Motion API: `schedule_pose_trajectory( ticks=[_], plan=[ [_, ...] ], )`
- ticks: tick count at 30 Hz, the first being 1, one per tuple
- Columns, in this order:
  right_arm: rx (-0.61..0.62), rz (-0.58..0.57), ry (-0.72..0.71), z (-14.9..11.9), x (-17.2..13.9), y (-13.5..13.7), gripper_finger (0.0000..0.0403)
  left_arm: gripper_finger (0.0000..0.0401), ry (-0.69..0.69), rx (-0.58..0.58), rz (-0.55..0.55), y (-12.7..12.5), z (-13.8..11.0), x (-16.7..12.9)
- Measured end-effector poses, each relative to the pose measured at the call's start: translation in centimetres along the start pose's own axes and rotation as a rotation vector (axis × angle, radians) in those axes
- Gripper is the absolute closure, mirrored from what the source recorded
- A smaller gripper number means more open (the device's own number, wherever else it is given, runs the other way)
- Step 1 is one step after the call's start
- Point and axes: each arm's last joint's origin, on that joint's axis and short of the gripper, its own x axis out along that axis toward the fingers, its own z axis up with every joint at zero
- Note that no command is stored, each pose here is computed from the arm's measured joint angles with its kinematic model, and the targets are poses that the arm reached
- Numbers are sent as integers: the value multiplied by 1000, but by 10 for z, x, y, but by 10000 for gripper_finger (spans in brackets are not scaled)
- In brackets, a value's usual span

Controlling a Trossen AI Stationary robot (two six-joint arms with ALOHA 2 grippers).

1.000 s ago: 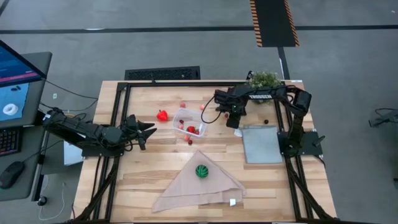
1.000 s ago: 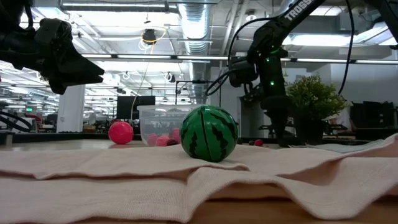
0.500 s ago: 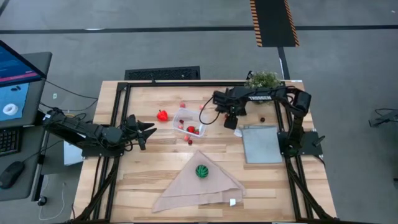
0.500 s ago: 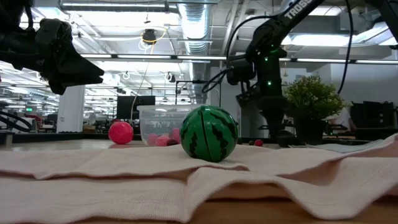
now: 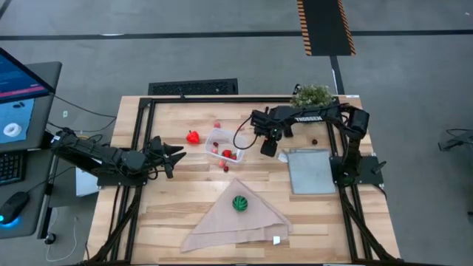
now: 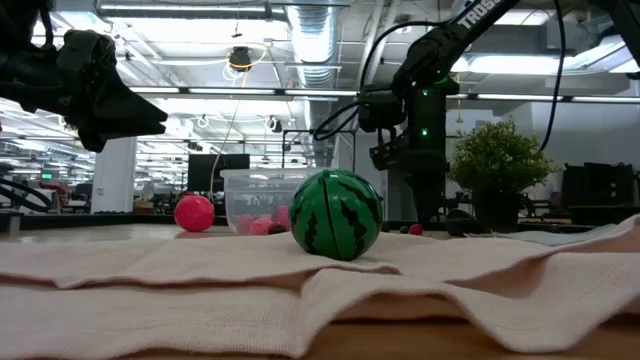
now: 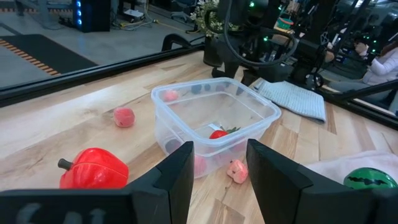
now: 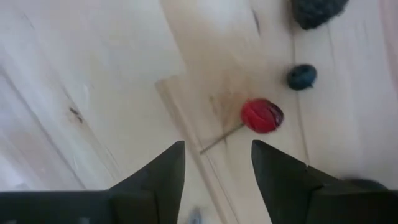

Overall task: Pick and placing Produce into tupperware
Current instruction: Put the top red cherry into the transparent bin

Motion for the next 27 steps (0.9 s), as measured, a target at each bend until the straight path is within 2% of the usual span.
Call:
schedule_pose_trajectory(
  ticks=[6, 11, 22, 27],
  plan=[
    [4, -3, -26, 2, 1, -6, 219, 262, 4, 2, -3, 0, 0, 0],
    [18, -8, -72, 6, 1, -14, 219, 262, 5, 2, -3, 0, 0, 0],
    [22, -28, -86, 7, 1, -20, 151, 262, 10, 7, -1, 0, -1, 0],
    [18, -57, -107, 9, 0, -21, 143, 262, 10, 7, -1, 0, -1, 0]
  ],
)
